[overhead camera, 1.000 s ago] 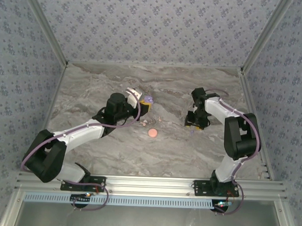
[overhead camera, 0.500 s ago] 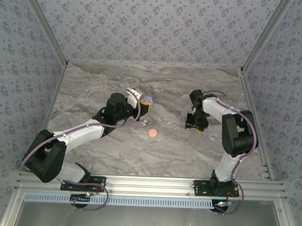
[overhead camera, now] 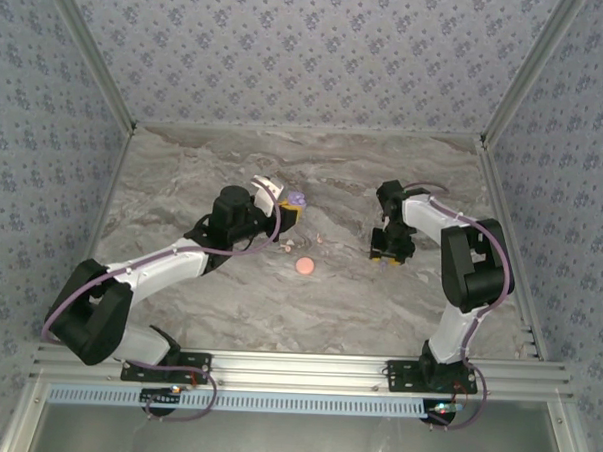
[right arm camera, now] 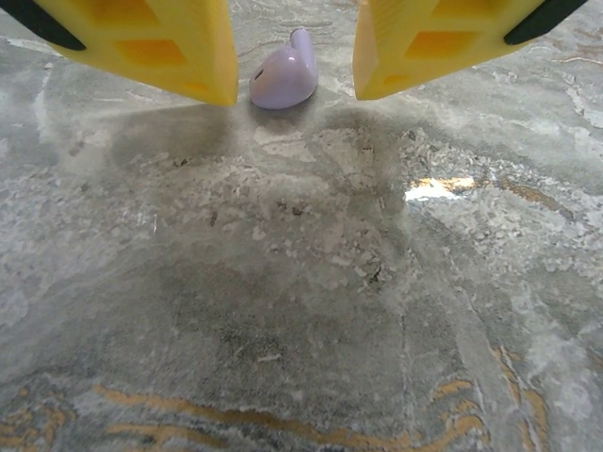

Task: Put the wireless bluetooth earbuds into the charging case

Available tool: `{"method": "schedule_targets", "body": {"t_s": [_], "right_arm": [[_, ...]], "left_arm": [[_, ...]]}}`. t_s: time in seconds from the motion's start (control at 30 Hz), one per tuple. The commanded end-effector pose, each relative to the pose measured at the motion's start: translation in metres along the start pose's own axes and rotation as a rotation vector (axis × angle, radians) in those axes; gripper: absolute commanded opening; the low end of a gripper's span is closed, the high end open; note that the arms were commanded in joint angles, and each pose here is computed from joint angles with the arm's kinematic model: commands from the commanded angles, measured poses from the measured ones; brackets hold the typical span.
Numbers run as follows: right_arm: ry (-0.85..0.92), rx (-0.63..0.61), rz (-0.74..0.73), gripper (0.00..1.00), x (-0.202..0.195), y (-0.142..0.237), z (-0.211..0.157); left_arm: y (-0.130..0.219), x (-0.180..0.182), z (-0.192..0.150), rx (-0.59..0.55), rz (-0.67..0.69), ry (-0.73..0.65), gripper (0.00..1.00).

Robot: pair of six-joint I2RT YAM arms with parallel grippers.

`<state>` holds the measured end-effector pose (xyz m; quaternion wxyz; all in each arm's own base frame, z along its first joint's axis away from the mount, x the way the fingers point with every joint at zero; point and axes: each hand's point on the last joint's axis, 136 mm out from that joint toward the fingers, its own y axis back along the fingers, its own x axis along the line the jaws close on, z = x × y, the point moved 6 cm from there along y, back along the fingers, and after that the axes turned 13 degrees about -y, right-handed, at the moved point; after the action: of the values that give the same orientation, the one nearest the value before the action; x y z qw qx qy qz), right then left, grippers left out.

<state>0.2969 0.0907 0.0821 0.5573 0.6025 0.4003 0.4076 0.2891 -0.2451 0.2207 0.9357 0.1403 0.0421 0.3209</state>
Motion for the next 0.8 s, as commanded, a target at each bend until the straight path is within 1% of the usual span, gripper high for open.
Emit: {"method": "schedule_targets", "body": {"t_s": [0.0, 0.23, 0.57, 0.77], "right_arm": [[0.001, 0.034, -0.049, 0.38, -0.003, -0.009, -0.005], [-0.004, 0.033, -0.054, 0.35, -0.004, -0.014, -0.005], [-0.009, 0.010, -0.056, 0.33, -0.003, -0.017, -0.001], [-0.003, 0.020, -0.067, 0.26, -0.004, -0.022, -0.003]], "left_arm": [[0.002, 0.000, 0.008, -0.029, 0.005, -0.016, 0.13], [0.002, 0.000, 0.009, -0.031, 0.003, -0.017, 0.13], [0.001, 0.000, 0.010, -0.031, 0.000, -0.017, 0.13], [0.000, 0.000, 0.010, -0.030, -0.005, -0.015, 0.13]]}}
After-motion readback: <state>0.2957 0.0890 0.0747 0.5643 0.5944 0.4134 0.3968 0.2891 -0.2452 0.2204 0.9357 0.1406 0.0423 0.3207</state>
